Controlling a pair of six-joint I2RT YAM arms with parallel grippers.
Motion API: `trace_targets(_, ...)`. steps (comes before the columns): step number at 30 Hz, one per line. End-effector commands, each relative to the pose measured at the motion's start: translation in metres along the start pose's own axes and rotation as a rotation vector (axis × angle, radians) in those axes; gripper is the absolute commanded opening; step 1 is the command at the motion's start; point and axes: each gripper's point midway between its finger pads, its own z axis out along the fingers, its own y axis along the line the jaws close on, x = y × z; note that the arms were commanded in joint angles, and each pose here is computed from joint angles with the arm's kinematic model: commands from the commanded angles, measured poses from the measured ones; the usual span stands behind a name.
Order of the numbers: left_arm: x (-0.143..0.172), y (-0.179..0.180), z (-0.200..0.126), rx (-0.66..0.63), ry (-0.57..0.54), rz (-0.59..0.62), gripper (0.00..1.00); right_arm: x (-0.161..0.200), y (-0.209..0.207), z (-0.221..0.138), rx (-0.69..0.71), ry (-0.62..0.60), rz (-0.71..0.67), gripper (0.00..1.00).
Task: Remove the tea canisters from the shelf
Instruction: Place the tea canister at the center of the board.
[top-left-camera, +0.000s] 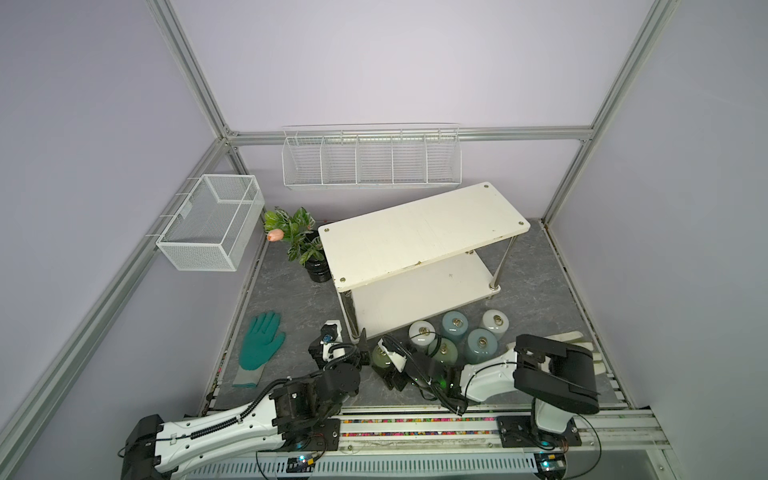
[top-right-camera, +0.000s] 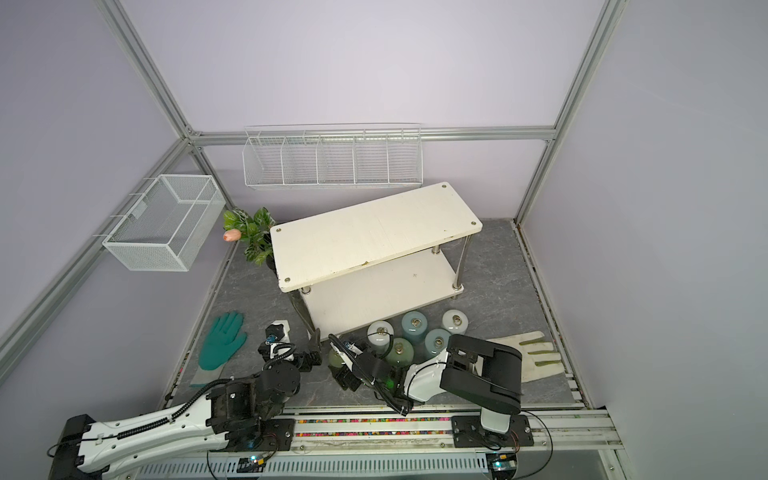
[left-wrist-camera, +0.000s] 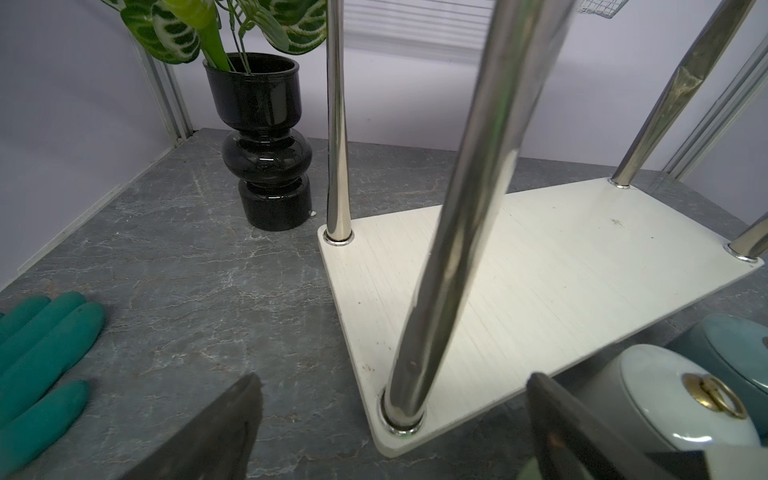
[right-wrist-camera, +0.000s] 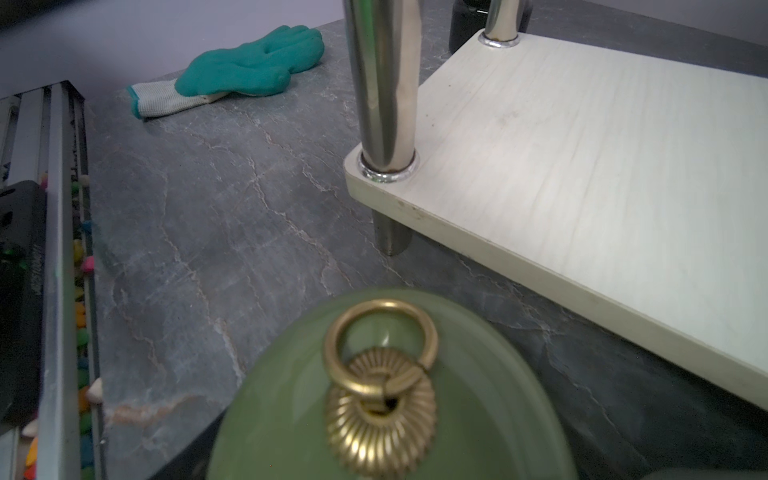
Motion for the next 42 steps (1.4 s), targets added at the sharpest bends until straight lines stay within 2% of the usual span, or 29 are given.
trace_targets(1,0.000,0.001,0.000,-0.007,-0.007,0.003,1.00,0.005,-0.006,0.000,0.035,-0.010,0.037,0.87)
trace_targets(8,0.000,0.001,0.000,-0.005,-0.008,0.001,1.00,0.007,-0.004,0.002,0.034,0.017,0.027,0.93)
trace_targets(10,0.000,0.000,0.000,-0.003,-0.007,0.004,1.00,0.007,-0.004,0.003,0.034,0.020,0.025,0.99)
trace_targets(11,0.000,0.000,0.000,-0.002,-0.007,0.006,1.00,0.007,-0.004,0.004,0.037,0.022,0.025,0.90)
trace_targets(12,0.001,0.000,0.000,0.000,-0.006,0.005,1.00,0.007,-0.003,0.004,0.035,0.022,0.020,0.89)
trace_targets(20,0.000,-0.001,0.000,0.003,-0.005,0.009,1.00,-0.006,0.004,0.000,0.043,0.020,-0.066,0.89)
trace_targets(30,-0.008,-0.005,0.000,-0.011,-0.004,0.051,1.00,-0.040,0.006,-0.017,0.065,-0.035,-0.145,0.89)
trace_targets(37,-0.023,0.003,-0.007,-0.013,-0.033,-0.001,1.00,-0.068,0.006,-0.035,0.068,-0.087,-0.163,0.89)
trace_targets(42,-0.034,0.011,-0.012,-0.026,-0.051,-0.040,1.00,-0.090,-0.015,-0.063,0.168,-0.136,-0.158,0.89)
